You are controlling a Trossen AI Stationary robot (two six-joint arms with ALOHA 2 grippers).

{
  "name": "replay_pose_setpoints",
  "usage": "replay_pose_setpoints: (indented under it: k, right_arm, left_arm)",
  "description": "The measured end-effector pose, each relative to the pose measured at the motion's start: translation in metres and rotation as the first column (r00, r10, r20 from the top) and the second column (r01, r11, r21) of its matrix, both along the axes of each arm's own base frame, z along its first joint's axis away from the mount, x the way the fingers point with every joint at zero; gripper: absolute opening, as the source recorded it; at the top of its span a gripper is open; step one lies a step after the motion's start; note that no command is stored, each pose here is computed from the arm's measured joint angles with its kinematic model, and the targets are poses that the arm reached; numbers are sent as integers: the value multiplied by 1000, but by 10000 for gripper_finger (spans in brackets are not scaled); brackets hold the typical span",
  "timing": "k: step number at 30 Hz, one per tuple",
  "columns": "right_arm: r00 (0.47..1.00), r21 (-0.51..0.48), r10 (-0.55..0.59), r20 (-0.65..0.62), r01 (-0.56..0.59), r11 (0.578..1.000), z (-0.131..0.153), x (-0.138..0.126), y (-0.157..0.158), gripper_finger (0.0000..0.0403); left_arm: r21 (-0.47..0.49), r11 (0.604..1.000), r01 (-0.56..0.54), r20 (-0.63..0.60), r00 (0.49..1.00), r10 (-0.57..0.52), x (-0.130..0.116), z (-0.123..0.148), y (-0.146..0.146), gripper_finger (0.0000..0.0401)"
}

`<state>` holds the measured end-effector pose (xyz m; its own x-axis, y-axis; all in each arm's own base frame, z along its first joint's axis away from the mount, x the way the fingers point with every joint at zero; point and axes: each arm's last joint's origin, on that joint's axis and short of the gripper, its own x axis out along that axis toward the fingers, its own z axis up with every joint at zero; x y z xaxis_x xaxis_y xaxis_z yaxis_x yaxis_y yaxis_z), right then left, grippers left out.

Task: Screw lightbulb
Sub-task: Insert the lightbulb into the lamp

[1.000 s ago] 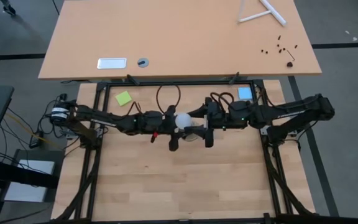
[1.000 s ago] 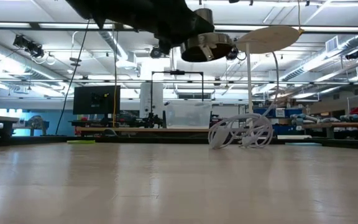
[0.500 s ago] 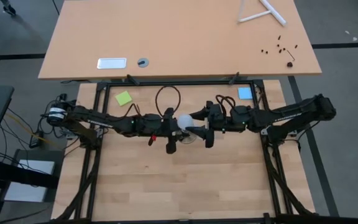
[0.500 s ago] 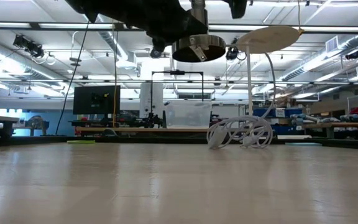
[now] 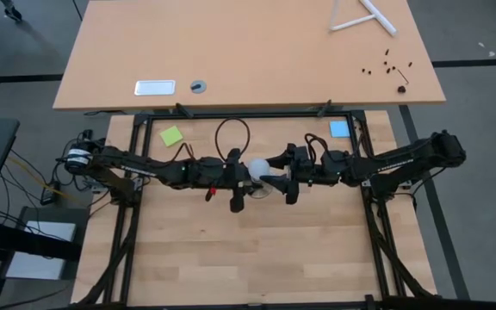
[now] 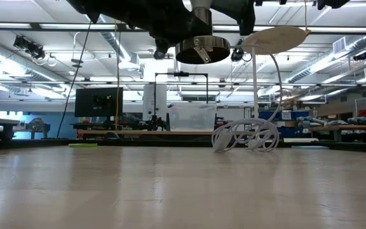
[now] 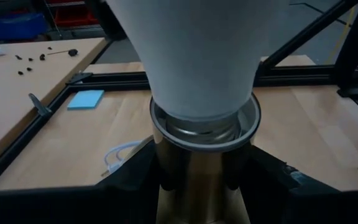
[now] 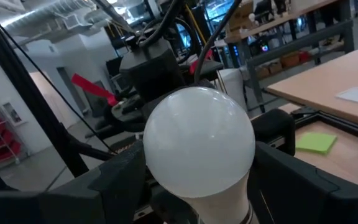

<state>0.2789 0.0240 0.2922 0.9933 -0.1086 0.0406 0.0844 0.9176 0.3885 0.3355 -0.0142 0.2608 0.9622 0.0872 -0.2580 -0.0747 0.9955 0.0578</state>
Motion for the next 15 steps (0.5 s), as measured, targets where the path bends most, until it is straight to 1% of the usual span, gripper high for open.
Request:
replay_pose_setpoints:
  k: [12, 15]
  right_arm:
    - [1000, -17, -17, -6, 17, 1000, -1, 1, 0, 289]
    - [1000, -30, -17, -25, 16, 999, 2, 3, 0, 289]
  left_arm:
    - [-4, 1000, -2, 1, 1000, 2, 0, 0, 0, 168]
    - [-7, 1000, -2, 4, 1000, 3, 0, 0, 0, 168]
